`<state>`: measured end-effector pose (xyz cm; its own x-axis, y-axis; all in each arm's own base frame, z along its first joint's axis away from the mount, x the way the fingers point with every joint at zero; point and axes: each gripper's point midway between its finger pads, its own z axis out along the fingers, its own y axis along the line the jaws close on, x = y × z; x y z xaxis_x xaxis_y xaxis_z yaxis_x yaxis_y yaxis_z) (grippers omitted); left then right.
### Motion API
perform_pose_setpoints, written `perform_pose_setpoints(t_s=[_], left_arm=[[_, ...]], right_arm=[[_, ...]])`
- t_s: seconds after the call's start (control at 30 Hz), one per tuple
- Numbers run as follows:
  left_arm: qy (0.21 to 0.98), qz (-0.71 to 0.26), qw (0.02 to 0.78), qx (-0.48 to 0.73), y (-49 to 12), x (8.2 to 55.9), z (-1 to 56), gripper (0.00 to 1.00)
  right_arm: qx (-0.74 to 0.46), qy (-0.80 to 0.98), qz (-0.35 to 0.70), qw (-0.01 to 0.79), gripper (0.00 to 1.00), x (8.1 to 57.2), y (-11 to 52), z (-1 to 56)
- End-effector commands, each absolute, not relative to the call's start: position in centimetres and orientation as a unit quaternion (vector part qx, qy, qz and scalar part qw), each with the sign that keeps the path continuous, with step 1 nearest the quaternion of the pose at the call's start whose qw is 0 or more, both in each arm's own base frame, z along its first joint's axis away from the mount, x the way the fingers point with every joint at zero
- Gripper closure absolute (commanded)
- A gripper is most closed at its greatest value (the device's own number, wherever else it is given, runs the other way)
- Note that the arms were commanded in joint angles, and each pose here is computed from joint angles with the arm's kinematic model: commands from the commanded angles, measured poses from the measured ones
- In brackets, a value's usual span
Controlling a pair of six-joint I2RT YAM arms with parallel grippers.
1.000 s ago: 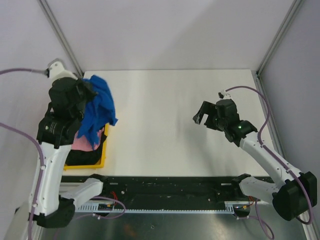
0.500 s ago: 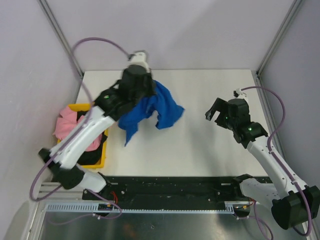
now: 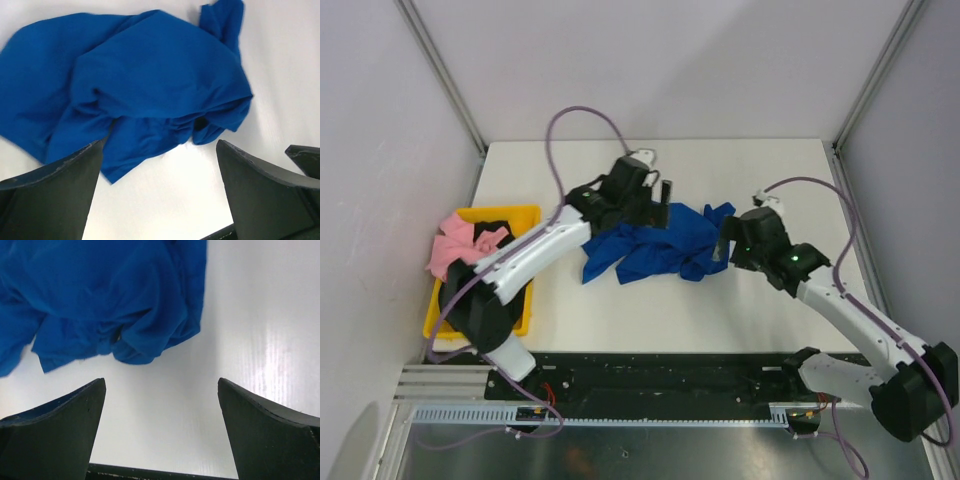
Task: Fold and stack the t-shirts
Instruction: Move the tshirt to the center of the board, then flatten out the tshirt
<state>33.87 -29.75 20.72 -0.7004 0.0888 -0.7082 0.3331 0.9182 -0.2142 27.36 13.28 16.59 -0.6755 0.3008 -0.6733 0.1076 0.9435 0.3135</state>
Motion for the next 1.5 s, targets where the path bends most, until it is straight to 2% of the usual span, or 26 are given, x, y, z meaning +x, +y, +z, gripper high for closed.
perform_pose_setpoints(t_s=[0.0,0.23,0.43,0.7,0.9,1.0,1.17,1.2,1.33,1.4,1.47], left_arm=[[0.894,-0.170,0.410,0.054,-24.0,33.6,23.6,0.02],[0.918,-0.123,0.377,-0.016,-17.7,31.8,18.3,0.13],[0.929,-0.095,0.355,-0.054,-14.8,30.9,15.1,0.23],[0.935,-0.086,0.332,-0.089,-12.7,29.9,12.4,0.24],[0.936,-0.088,0.328,-0.092,-12.5,29.5,11.8,0.24],[0.937,-0.093,0.324,-0.094,-12.6,29.3,11.6,0.24],[0.938,-0.103,0.317,-0.096,-12.9,29.1,11.3,0.24],[0.938,-0.104,0.317,-0.097,-13.0,29.0,11.3,0.24],[0.939,-0.110,0.311,-0.098,-13.2,28.8,10.9,0.24],[0.940,-0.114,0.307,-0.098,-13.3,28.6,10.7,0.25],[0.941,-0.117,0.302,-0.099,-13.4,28.3,10.3,0.25]], right_arm=[[0.084,0.907,0.121,0.394,0.02,27.5,16.4,16.4],[0.054,0.909,0.189,0.367,0.10,26.9,23.5,14.5],[0.065,0.908,0.211,0.357,0.18,27.9,26.8,12.4],[0.085,0.917,0.206,0.332,0.23,29.2,29.8,9.3],[0.124,0.921,0.180,0.322,0.27,30.1,29.6,7.1],[0.141,0.923,0.165,0.317,0.32,30.6,28.8,6.1],[0.164,0.924,0.148,0.311,0.48,32.0,27.1,4.8],[0.166,0.924,0.146,0.311,0.54,32.2,26.8,4.8],[0.185,0.926,0.120,0.307,0.91,33.1,24.2,4.5],[0.198,0.926,0.096,0.307,0.98,33.5,21.9,4.7],[0.206,0.923,0.073,0.317,0.99,34.0,19.3,5.6]])
